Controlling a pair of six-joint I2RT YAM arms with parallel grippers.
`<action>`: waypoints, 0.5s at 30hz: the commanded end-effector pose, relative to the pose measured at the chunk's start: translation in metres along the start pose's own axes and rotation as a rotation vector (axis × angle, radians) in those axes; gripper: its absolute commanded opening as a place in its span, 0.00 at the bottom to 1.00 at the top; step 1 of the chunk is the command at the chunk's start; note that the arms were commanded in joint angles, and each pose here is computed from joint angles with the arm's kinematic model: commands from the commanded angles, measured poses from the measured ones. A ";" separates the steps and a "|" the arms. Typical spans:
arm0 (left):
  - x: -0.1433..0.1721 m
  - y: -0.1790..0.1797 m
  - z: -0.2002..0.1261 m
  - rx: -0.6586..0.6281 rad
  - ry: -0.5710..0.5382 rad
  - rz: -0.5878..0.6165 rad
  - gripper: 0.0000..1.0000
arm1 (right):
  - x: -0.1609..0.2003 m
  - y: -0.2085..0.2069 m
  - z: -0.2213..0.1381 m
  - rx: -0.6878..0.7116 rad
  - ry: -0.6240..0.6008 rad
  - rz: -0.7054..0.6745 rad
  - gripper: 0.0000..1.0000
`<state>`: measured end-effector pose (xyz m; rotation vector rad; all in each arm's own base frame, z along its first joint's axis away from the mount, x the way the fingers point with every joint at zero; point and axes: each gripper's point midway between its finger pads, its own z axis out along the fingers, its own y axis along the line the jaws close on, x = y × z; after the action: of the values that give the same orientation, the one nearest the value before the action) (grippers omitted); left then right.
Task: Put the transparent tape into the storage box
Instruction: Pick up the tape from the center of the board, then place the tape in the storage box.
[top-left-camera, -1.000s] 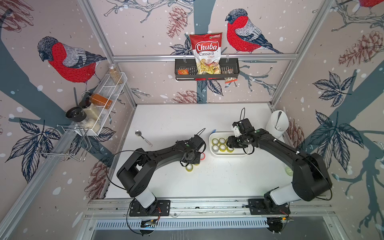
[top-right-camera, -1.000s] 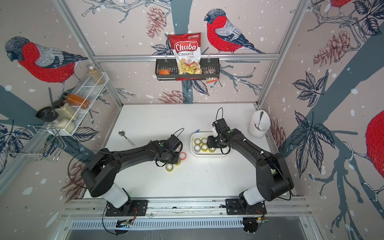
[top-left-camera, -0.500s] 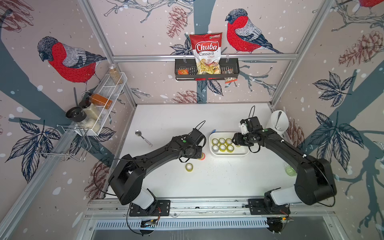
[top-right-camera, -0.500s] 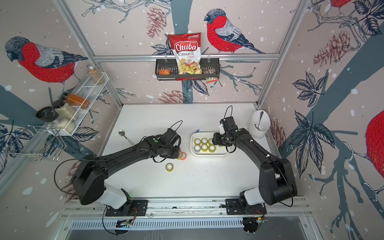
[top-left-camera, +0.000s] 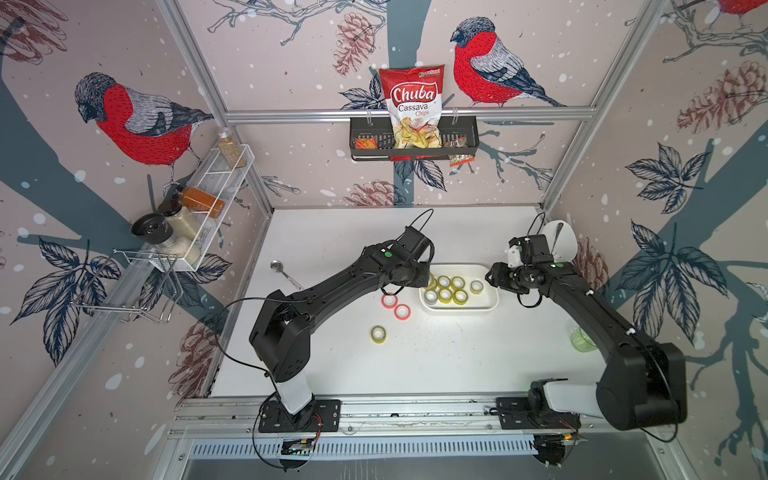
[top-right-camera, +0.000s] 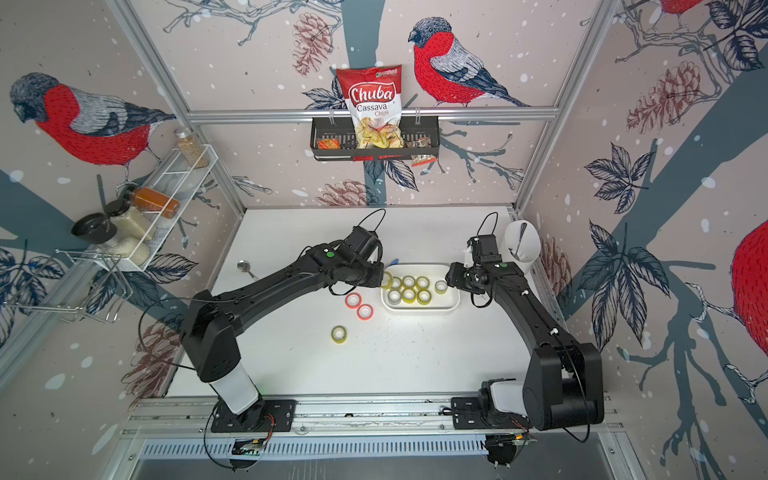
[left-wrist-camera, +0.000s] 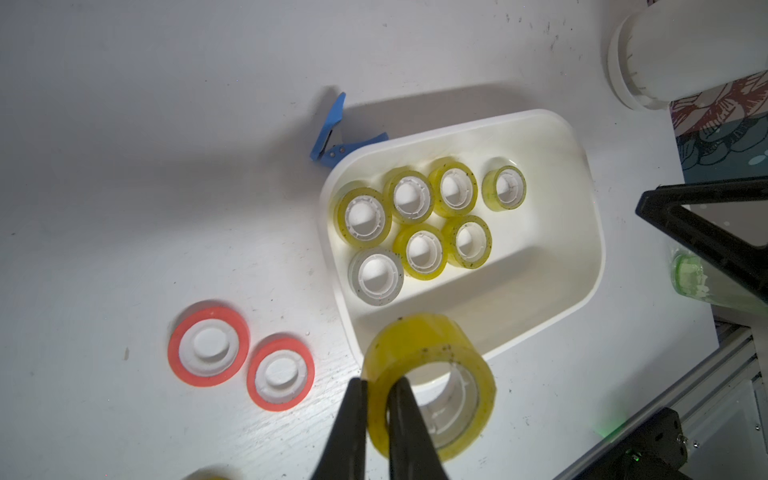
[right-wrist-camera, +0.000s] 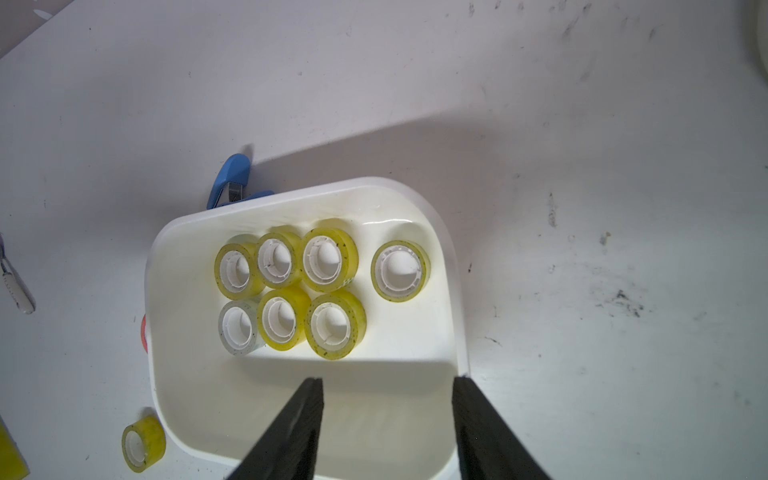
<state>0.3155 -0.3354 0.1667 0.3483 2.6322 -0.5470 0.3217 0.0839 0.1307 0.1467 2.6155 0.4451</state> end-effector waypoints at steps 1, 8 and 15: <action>-0.006 -0.015 0.007 0.032 0.016 0.034 0.14 | 0.003 -0.007 -0.004 0.009 -0.002 0.033 0.56; -0.020 -0.043 0.032 0.079 0.027 0.068 0.14 | 0.008 -0.016 -0.001 0.019 0.005 0.056 0.56; -0.024 -0.068 0.059 0.108 0.061 0.103 0.15 | 0.010 -0.021 0.000 0.020 0.003 0.068 0.55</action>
<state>0.3408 -0.4153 0.1534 0.4863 2.6191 -0.6415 0.3126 0.0665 0.1182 0.2247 2.6340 0.4292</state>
